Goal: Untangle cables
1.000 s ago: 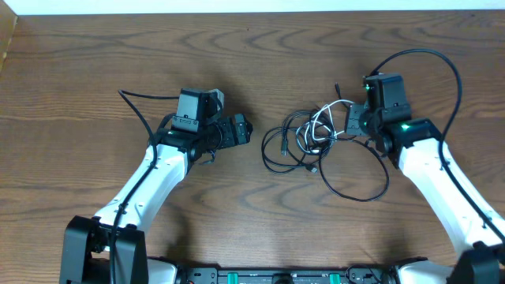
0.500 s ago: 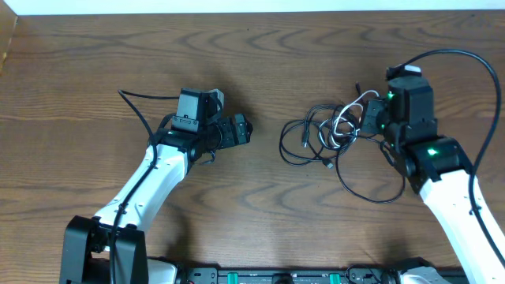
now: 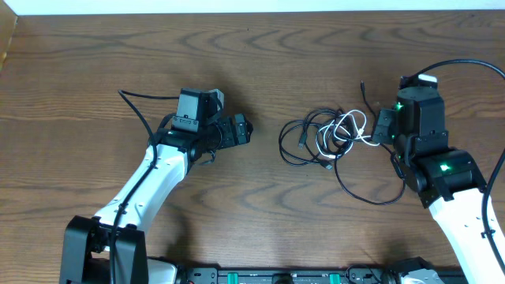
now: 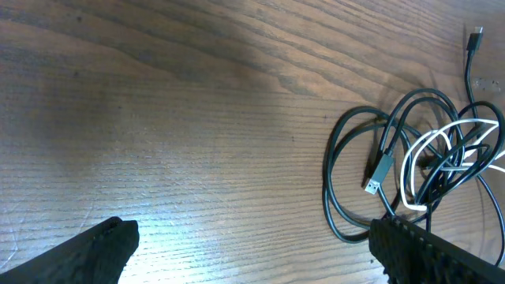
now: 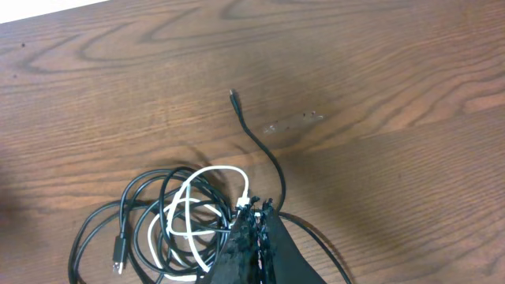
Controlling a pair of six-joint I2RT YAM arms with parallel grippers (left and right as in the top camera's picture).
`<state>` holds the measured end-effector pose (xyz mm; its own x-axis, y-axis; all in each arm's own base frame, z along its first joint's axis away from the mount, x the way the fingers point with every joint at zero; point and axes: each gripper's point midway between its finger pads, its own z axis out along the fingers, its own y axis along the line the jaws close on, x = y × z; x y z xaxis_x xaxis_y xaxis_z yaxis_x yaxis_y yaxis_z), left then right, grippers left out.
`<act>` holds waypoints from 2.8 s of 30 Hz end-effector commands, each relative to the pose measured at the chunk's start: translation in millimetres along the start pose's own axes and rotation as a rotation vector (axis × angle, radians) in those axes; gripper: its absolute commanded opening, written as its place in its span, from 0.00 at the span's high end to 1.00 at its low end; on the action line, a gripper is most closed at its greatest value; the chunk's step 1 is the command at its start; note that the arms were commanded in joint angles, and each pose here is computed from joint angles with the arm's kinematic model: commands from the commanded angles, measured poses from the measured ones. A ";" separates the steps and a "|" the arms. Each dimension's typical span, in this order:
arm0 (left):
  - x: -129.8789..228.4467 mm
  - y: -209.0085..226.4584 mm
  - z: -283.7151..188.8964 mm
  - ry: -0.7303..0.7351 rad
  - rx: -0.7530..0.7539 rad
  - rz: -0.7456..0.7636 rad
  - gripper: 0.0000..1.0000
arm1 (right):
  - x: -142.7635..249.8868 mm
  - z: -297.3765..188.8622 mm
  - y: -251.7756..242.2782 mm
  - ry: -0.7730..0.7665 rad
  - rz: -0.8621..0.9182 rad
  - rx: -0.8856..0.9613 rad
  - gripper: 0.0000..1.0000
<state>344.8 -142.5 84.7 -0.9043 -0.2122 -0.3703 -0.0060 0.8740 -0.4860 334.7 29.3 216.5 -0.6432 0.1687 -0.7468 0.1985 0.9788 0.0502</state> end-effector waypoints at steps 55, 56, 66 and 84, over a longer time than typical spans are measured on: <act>-4.3 -0.1 -2.7 -0.014 -0.006 -0.007 0.00 | 99.3 31.0 89.7 0.531 0.135 -0.383 0.44; -4.3 -0.1 -2.7 -0.014 -0.006 -0.007 0.00 | 102.0 32.8 91.6 0.540 0.130 -0.383 0.44; -4.3 -0.1 -2.7 -0.014 -0.006 -0.007 0.00 | 122.9 63.3 102.9 0.541 0.037 -0.294 0.19; -4.3 -0.1 -2.7 -0.014 -0.006 -0.007 0.01 | 166.5 124.9 134.1 0.623 0.009 -0.372 0.67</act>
<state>344.7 -142.4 84.6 -0.9044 -0.2122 -0.3702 -0.0064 0.8742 -0.4856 349.9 151.3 14.4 -0.9535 0.1488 -0.2619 0.0767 0.9607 0.2668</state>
